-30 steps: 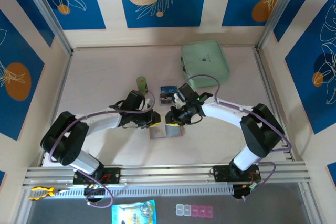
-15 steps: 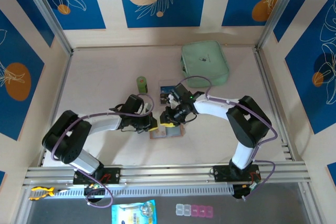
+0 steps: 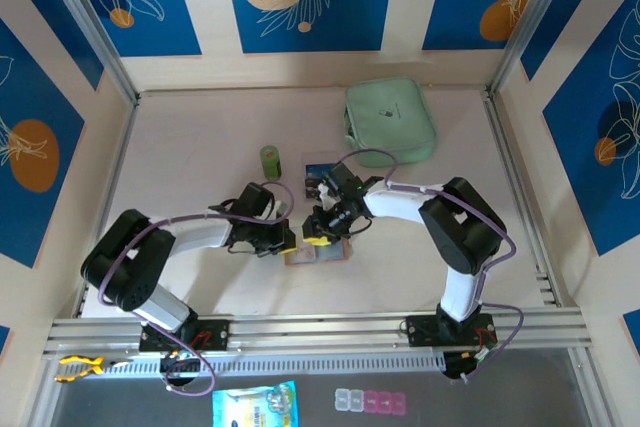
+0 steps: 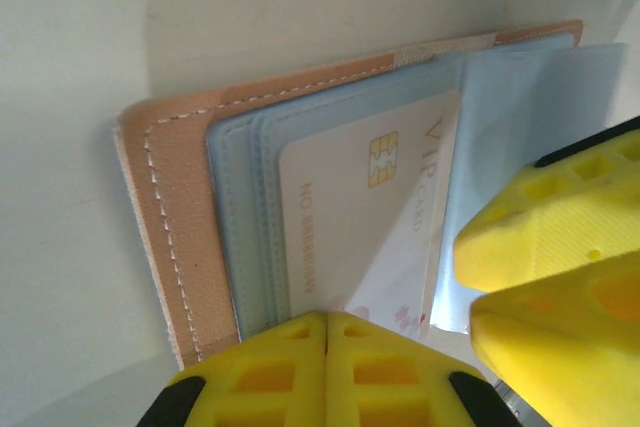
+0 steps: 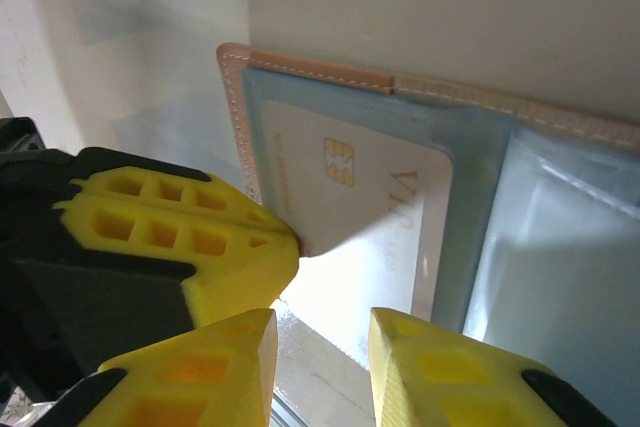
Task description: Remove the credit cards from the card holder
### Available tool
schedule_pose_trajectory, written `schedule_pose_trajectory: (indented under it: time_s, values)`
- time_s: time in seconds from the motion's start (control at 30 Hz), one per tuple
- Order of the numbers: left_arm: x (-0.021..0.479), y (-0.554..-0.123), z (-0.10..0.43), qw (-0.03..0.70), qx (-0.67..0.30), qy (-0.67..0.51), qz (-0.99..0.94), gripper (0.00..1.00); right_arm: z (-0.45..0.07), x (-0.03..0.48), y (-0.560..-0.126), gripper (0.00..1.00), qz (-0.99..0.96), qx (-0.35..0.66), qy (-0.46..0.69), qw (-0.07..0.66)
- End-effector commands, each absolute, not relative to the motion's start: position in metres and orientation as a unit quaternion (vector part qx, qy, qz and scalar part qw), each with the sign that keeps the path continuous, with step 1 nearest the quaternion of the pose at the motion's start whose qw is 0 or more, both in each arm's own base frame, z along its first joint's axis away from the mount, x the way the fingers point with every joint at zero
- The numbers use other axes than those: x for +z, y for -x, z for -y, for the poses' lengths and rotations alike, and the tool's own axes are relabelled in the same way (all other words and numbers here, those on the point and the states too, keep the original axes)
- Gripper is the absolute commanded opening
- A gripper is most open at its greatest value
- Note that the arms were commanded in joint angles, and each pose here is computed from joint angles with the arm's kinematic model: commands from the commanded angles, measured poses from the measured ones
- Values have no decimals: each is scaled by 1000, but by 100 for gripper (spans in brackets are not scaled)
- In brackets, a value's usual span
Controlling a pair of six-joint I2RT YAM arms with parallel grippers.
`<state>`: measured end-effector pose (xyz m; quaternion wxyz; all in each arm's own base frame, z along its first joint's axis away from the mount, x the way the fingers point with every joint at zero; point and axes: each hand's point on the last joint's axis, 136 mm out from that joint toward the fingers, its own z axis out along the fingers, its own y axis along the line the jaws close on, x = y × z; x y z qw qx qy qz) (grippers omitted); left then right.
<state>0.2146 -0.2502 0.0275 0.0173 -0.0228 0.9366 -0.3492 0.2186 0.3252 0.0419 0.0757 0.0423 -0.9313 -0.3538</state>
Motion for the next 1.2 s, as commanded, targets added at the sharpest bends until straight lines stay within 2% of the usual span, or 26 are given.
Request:
schedule_pose_trajectory:
  time_s: [0.0,0.37,0.53,1.17]
  values:
    - [11,-210,235,6,-308,27,-951,0,-325,39,-214,31,931,-352,-42,89]
    - [18,-216,235,25,-309,21,-950,0,-321,29,-210,28,933,-343,-40,98]
    - [33,-222,235,47,-308,14,-950,4,-320,22,-209,27,934,-340,-38,103]
    - [7,-210,224,20,-281,16,-959,0,-325,19,-208,26,928,-354,-37,110]
